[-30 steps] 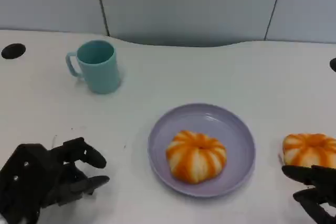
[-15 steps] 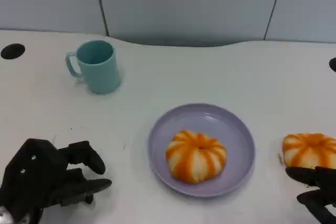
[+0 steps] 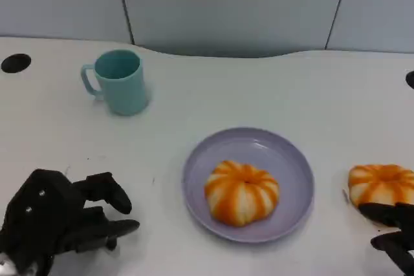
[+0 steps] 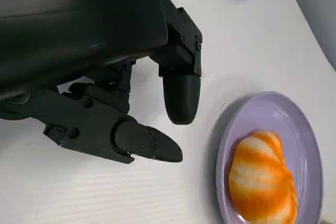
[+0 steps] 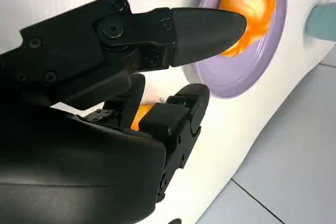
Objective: Grasp the bread from the table and place it into the plate.
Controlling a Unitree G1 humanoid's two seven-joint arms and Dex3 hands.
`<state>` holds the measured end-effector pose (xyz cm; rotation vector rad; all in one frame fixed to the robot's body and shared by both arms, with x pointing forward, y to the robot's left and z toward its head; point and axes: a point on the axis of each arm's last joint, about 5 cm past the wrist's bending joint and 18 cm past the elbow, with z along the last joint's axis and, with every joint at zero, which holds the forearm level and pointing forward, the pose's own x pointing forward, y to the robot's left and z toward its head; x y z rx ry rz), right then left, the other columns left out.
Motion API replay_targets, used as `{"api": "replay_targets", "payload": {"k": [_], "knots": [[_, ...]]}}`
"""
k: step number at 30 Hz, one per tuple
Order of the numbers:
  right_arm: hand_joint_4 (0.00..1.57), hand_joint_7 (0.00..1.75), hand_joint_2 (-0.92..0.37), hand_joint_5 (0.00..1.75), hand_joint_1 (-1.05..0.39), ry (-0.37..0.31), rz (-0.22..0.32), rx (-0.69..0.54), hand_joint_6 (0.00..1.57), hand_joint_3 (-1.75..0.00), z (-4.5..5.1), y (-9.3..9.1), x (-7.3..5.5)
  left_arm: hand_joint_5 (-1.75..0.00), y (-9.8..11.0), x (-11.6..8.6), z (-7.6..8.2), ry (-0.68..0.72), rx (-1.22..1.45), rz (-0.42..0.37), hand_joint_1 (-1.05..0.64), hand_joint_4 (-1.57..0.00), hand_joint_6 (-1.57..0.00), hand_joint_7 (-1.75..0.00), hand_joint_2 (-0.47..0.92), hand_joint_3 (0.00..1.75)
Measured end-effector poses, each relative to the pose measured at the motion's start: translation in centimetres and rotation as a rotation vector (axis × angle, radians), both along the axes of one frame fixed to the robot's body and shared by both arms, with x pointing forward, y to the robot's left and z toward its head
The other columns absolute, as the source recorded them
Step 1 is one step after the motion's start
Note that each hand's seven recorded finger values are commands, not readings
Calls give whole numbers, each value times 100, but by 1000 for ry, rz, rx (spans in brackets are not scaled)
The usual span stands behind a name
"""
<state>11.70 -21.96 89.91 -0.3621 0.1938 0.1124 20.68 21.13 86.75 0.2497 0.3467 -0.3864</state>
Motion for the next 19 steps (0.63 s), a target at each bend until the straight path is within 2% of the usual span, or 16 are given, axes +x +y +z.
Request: {"api": "replay_targets", "payload": {"k": [10, 19], "knots": [[53, 1, -92, 73, -37, -3, 1, -4, 74, -39, 2, 0, 1, -175, -2, 7, -3, 3, -2, -10, -37, -52, -39, -174, 92, 8], [53, 0, -92, 73, -36, -4, 1, -6, 74, -39, 2, 2, 0, -175, -5, 14, 29, -1, -12, -9, -37, -56, -40, -175, 92, 9]]}}
